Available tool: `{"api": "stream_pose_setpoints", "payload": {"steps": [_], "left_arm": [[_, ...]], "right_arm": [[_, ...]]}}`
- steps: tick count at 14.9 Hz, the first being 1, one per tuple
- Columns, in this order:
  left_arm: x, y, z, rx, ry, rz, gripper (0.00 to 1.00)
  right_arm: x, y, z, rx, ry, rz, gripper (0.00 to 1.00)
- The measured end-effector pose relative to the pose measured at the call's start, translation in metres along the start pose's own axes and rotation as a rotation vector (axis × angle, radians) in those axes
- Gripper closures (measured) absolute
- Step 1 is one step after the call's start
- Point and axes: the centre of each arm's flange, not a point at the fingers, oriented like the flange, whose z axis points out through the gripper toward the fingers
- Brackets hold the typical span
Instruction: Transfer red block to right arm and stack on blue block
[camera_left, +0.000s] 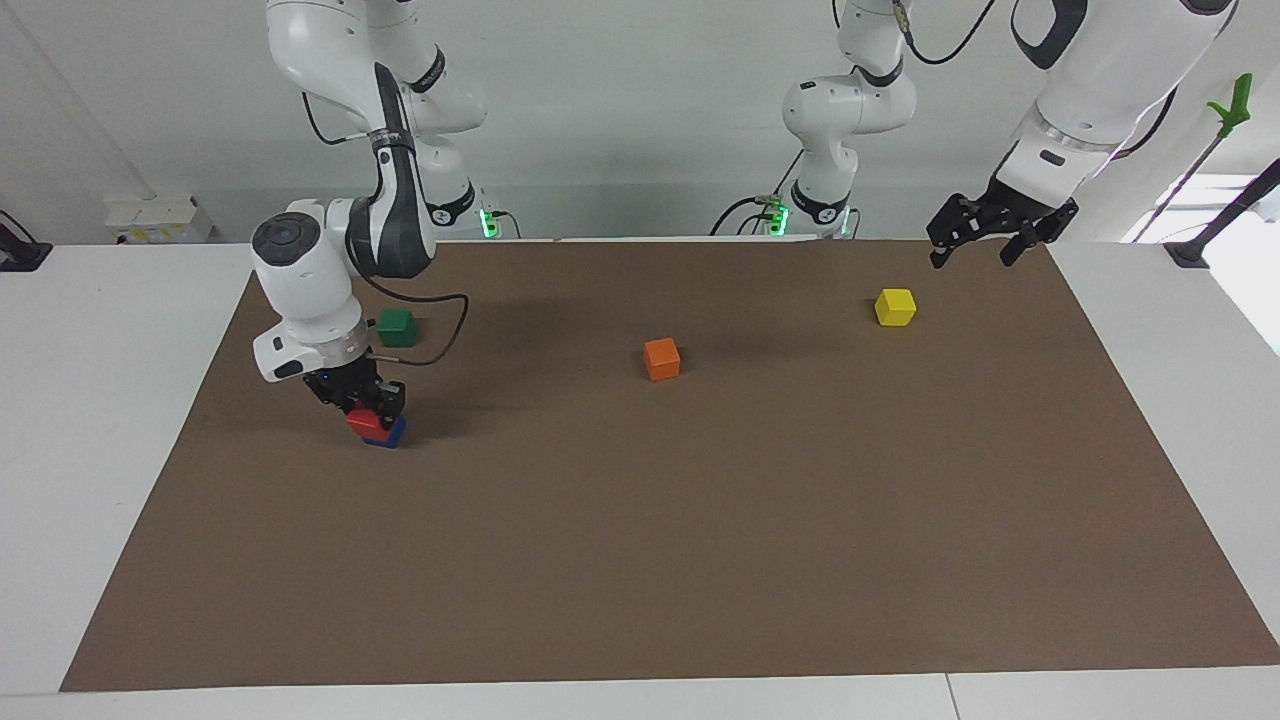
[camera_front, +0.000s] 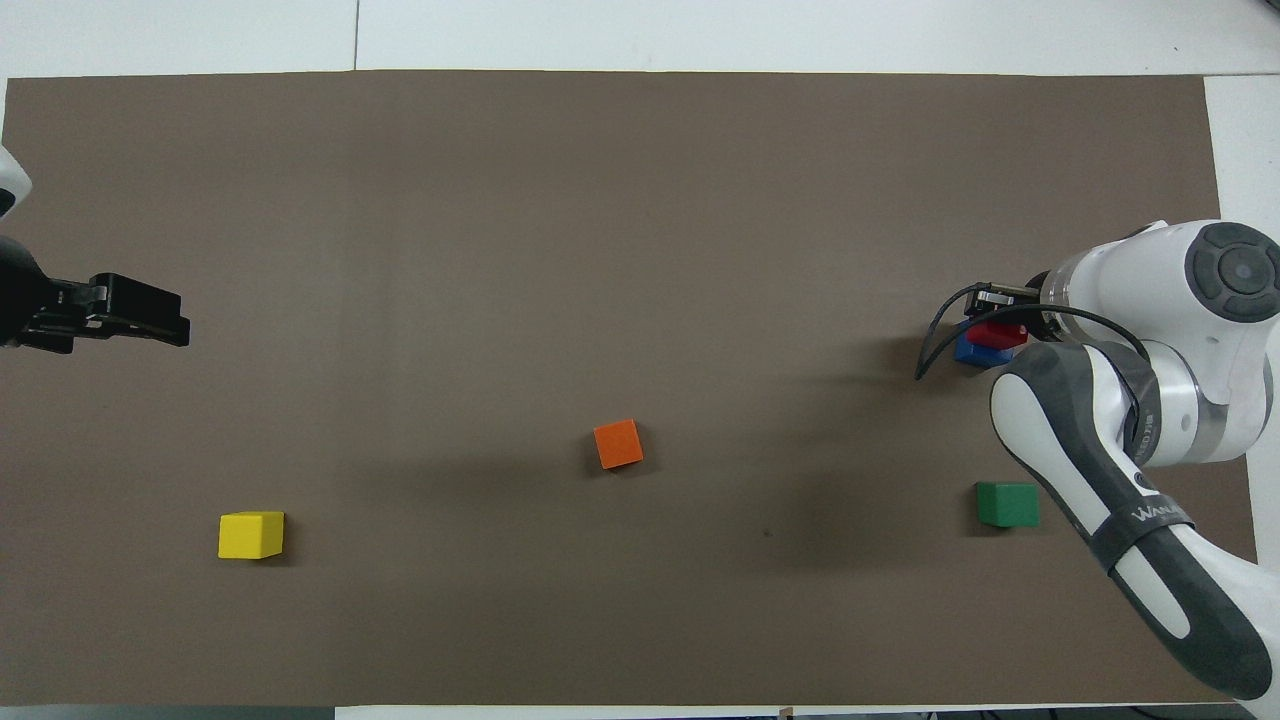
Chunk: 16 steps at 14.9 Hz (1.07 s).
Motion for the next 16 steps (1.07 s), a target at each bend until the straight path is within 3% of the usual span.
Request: {"api": "stream_pose_setpoints", "payload": {"steps": [4,10,13,16], "left_arm": [[0.0,0.0,0.0,0.0,0.001,-0.001,0.0],[0.0,0.0,0.0,0.0,0.003,-0.001,0.0],[0.0,0.0,0.0,0.0,0.003,-0.001,0.0],[0.0,0.0,-0.001,0.0,0.004,-0.001,0.0]], "right_arm": [[0.0,0.0,0.0,0.006,0.0,0.006,0.0],[0.003,0.0,-0.016,0.008,0.005,0.008,0.0],[0.016,0.008,-0.078,-0.004,-0.035,-0.015,0.0],[0.023,0.027,-0.15,-0.002,-0.036,-0.068,0.0]]}}
